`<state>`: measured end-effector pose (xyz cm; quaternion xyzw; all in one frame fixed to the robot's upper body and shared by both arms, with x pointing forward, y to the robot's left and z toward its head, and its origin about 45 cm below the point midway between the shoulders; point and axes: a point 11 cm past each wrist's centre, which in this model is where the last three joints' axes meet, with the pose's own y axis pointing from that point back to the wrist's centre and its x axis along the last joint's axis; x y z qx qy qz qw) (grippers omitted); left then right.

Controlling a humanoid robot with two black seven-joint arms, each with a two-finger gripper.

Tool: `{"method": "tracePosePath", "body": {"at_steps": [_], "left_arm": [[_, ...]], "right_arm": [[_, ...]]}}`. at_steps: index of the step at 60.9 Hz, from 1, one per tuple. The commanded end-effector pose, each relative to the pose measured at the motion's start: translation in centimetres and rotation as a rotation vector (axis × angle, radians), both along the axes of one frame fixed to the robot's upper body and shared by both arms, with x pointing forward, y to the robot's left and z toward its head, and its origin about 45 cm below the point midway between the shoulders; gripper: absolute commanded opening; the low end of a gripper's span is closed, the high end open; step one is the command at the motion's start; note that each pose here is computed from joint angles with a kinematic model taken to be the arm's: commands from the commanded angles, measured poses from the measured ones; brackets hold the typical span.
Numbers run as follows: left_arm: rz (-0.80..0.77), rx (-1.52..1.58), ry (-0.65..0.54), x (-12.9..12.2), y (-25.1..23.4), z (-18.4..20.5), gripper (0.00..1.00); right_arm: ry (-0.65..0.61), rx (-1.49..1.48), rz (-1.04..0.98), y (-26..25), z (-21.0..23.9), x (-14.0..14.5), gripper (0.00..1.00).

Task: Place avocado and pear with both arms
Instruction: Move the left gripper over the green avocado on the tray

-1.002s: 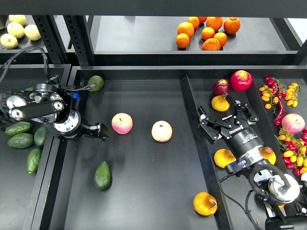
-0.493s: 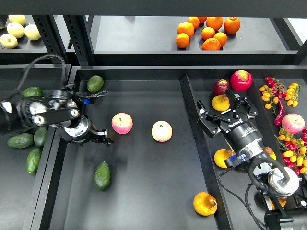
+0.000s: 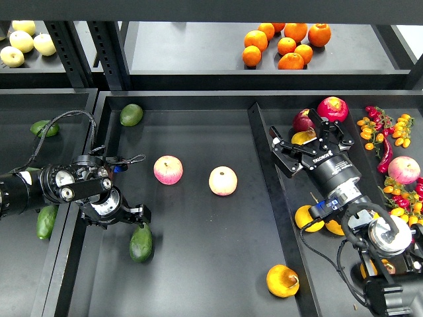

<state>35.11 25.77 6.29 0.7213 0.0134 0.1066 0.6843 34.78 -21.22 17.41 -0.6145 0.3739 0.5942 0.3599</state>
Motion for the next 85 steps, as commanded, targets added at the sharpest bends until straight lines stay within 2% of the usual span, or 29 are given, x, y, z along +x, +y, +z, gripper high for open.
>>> {"method": "tracePosePath", "body": {"at_steps": [1, 26, 85], "left_arm": [[-0.003, -0.001, 0.001, -0.1, -0.2, -0.1, 0.99], [-0.027, -0.013, 0.016, -0.6, -2.7, -1.4, 0.99], [-0.034, 0.015, 0.028, -1.5, -3.1, -3.1, 0.99]], "right_arm": [[-0.002, 0.001, -0.004, -0.1, 0.0, 0.0, 1.00], [0.000, 0.005, -0.012, -0.4, -0.2, -0.3, 1.00], [-0.001, 0.004, -0.014, -0.5, -0.3, -0.4, 1.00]]}}
